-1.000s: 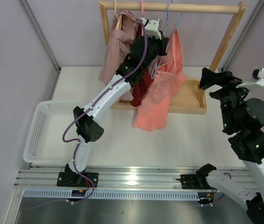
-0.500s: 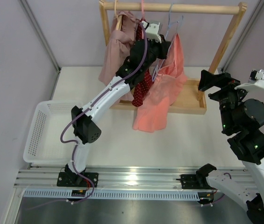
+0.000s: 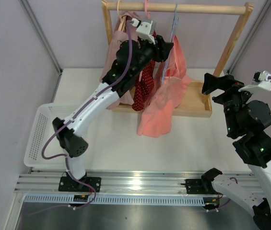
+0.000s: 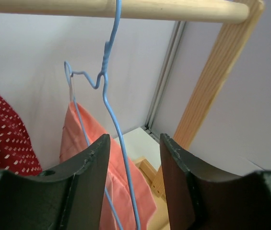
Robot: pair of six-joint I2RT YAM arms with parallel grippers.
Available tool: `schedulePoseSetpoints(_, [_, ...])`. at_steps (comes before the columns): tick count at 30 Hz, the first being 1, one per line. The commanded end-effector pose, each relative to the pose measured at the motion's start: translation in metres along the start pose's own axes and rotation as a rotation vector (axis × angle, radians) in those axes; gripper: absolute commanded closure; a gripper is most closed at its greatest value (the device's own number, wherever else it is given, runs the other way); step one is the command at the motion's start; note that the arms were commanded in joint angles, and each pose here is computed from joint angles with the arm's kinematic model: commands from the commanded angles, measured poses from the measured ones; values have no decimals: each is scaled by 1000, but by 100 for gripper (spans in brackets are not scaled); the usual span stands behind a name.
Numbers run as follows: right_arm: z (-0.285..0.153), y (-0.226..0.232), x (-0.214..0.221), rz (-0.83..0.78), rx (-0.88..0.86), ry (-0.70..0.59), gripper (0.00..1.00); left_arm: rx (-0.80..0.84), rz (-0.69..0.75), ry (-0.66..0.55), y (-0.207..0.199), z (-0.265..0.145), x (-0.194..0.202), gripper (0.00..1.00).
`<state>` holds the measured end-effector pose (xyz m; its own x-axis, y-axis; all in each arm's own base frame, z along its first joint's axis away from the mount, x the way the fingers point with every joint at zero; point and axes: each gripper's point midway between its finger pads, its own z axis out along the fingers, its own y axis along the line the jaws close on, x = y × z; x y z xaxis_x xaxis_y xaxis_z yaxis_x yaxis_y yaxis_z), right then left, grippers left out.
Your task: Place the skirt on the hanger
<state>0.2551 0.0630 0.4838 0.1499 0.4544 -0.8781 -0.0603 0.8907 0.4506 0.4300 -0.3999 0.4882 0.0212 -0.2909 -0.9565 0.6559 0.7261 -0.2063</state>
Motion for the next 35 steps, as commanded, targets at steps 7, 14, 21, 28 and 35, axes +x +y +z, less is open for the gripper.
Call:
schedulePoseSetpoints(7, [7,-2,45,-43,6,145,1,70,6,-52,-18,-135,-77,39])
schedulePoseSetpoints(14, [6,-12,84,-74,39,263,1,30,38,66,-1,-232,-47,37])
schedulePoseSetpoints(21, [8,-20,118,-101,72,356,1,-46,83,186,26,-307,7,36])
schedulePoseSetpoints(28, [8,-23,129,-101,69,367,1,-96,121,181,41,-332,15,34])
schedulePoseSetpoints(35, [12,-26,130,-83,94,350,1,-73,165,205,39,-330,15,34])
